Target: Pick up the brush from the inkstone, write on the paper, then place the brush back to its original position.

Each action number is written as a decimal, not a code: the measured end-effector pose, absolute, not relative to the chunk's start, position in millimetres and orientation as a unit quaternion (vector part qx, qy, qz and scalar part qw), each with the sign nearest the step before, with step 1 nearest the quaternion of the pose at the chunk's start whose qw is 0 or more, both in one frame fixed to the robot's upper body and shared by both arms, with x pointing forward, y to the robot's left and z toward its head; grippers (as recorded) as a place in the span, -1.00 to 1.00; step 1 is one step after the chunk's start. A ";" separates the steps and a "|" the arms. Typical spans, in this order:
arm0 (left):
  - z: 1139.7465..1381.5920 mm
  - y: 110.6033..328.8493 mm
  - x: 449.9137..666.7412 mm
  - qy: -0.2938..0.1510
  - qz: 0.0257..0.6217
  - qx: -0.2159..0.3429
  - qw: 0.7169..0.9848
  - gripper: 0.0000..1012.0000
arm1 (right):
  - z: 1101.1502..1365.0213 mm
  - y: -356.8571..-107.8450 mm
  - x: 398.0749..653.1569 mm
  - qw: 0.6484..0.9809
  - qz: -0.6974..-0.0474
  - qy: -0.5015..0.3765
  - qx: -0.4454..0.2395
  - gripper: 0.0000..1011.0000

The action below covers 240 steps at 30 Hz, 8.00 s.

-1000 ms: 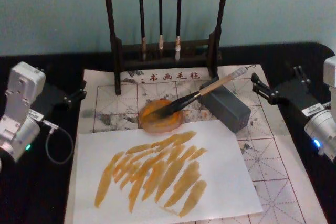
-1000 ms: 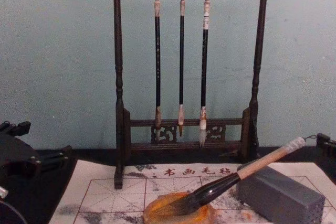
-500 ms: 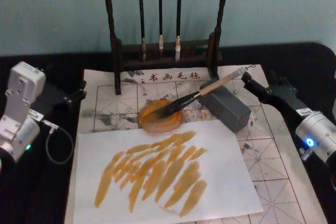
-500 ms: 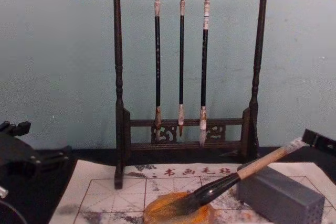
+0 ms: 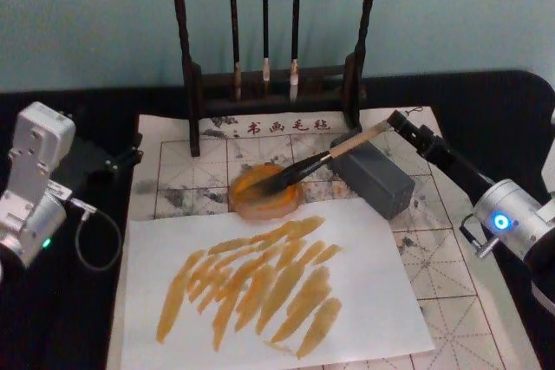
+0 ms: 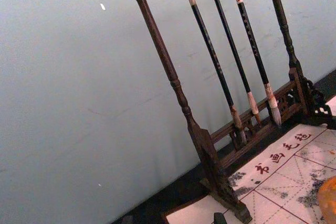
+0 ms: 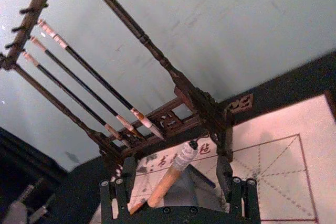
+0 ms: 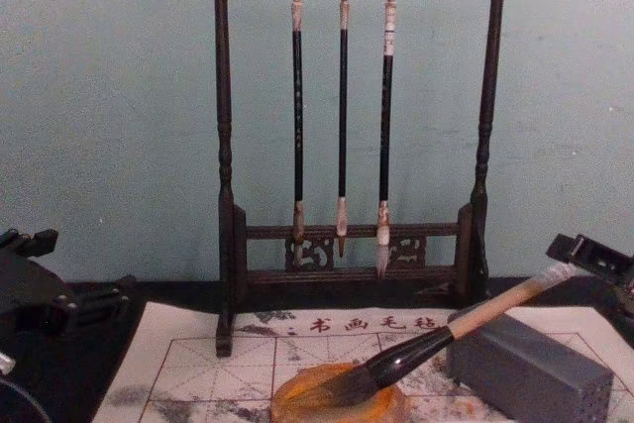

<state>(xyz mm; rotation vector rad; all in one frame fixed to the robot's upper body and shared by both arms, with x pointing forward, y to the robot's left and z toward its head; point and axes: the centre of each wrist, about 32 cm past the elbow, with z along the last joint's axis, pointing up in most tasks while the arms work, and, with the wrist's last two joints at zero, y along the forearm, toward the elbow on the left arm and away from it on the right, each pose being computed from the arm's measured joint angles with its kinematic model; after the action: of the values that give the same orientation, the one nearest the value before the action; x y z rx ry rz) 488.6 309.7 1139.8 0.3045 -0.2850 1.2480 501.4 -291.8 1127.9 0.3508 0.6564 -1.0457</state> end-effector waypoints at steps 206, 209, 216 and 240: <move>1139.8 309.7 488.6 -0.132 0.580 0.141 0.791 0.98 | 1134.6 -270.6 557.5 0.814 -0.335 0.412 0.233 -0.61; 1139.8 309.6 488.6 -0.132 0.580 0.141 0.791 0.98 | 1134.7 -268.4 557.6 0.820 -0.329 0.410 0.228 -0.61; 1139.8 309.7 488.6 -0.132 0.580 0.141 0.791 0.98 | 1134.5 -259.8 557.1 0.838 -0.313 0.396 0.205 -0.61; 1139.8 309.7 488.6 -0.132 0.580 0.141 0.791 0.98 | 1135.0 -235.5 559.8 0.887 -0.287 0.329 0.148 -0.61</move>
<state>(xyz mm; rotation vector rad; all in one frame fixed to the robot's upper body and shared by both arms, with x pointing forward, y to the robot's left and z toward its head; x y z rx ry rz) 488.6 309.7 1139.8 0.3043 -0.2851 1.2480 559.8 -235.5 1135.0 0.3071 0.6837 -0.5975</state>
